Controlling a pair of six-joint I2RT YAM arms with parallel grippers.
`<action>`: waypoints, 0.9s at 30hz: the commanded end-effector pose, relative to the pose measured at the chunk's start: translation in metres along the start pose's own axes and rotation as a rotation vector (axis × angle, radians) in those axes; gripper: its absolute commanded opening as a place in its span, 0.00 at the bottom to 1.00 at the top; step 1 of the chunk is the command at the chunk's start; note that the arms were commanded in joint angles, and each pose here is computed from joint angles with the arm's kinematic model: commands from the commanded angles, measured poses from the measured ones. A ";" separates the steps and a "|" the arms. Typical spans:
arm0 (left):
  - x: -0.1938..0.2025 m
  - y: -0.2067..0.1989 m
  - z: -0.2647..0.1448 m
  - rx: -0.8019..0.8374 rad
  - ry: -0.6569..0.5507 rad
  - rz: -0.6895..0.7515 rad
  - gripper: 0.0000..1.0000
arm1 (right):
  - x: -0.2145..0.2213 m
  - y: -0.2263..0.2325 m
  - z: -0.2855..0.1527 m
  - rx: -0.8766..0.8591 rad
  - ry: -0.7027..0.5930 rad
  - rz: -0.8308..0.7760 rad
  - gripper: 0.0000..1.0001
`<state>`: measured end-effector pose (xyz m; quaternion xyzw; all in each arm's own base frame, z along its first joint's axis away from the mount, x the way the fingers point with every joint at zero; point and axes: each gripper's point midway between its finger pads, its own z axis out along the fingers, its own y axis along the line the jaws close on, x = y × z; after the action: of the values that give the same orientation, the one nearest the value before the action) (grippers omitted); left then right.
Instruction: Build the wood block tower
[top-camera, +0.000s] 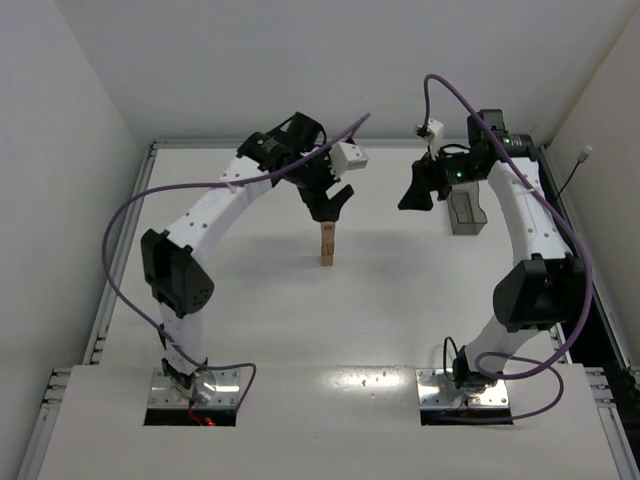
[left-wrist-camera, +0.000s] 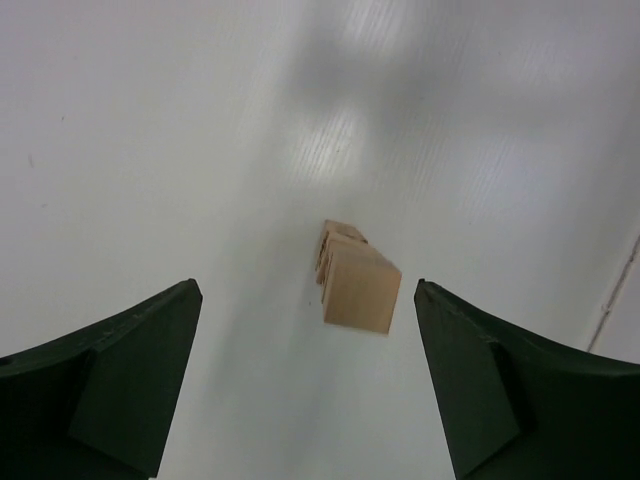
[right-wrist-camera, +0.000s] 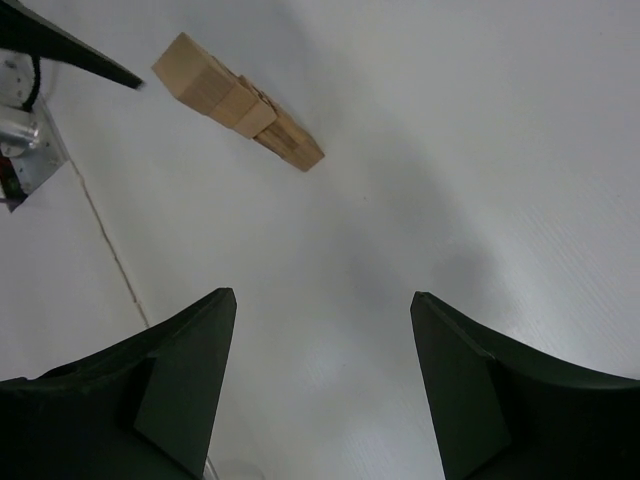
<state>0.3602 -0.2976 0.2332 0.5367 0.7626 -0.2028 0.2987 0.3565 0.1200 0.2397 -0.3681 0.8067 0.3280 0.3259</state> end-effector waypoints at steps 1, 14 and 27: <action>-0.033 0.021 -0.069 -0.175 -0.235 -0.117 0.85 | -0.004 -0.010 -0.006 0.091 -0.001 -0.035 0.68; 0.141 0.076 -0.084 -0.607 -0.261 -0.692 0.98 | 0.069 -0.070 -0.050 0.589 -0.009 0.066 0.71; 0.204 0.090 -0.080 -0.640 -0.242 -0.835 1.00 | 0.110 -0.094 -0.064 0.632 -0.064 0.193 0.71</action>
<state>0.3622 -0.0697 0.1309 0.0467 0.9149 -0.1037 0.3872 0.3470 -0.0218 0.1519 -0.1592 0.9041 0.0938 0.3854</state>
